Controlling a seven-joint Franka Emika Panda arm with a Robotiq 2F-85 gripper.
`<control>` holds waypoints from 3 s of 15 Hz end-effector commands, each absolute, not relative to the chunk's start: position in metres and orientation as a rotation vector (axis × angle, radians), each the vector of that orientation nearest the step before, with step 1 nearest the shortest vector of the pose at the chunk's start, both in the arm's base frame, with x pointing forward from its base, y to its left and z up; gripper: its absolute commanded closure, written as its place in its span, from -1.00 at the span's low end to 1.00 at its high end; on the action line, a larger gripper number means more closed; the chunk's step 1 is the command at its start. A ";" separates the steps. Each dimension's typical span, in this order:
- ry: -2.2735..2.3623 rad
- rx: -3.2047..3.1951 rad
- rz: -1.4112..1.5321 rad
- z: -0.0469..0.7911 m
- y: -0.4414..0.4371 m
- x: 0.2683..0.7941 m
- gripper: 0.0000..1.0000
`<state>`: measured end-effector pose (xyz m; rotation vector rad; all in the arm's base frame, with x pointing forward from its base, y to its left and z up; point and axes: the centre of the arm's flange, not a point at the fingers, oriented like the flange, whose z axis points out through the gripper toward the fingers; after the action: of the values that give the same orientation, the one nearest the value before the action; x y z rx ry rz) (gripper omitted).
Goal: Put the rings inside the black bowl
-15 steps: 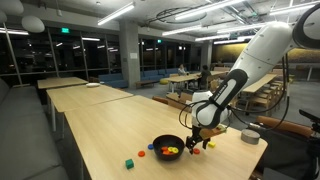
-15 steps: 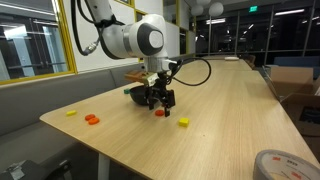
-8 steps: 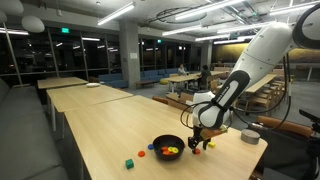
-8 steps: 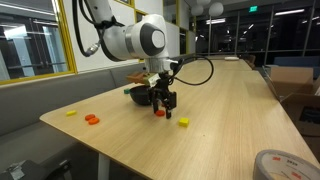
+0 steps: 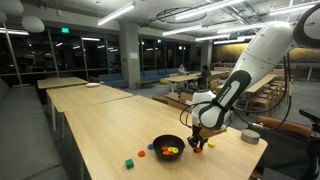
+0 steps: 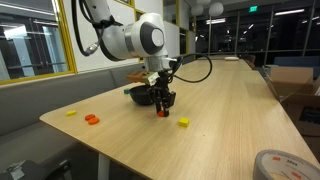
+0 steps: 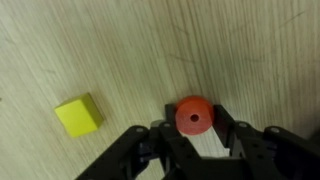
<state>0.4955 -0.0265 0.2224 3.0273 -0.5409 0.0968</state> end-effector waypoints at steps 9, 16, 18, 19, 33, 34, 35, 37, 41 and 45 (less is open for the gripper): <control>-0.367 3.020 0.557 0.291 -0.011 0.542 0.65; -0.029 3.191 0.698 0.302 0.038 0.566 0.65; 0.060 3.232 0.694 0.303 0.050 0.570 0.65; 0.097 3.247 0.695 0.304 0.053 0.572 0.65; -0.260 2.979 0.393 0.296 -0.037 0.549 -1.00; -0.294 2.944 0.328 0.292 -0.044 0.547 -1.00; -0.304 2.914 0.241 0.287 -0.049 0.546 -1.00; -0.281 2.892 0.094 0.279 -0.049 0.544 -1.00; -0.174 2.920 -0.074 0.270 -0.029 0.548 -1.00; -0.132 2.938 -0.090 0.268 -0.014 0.555 -1.00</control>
<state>0.5401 -0.0156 0.2628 2.9172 -0.1598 -0.0770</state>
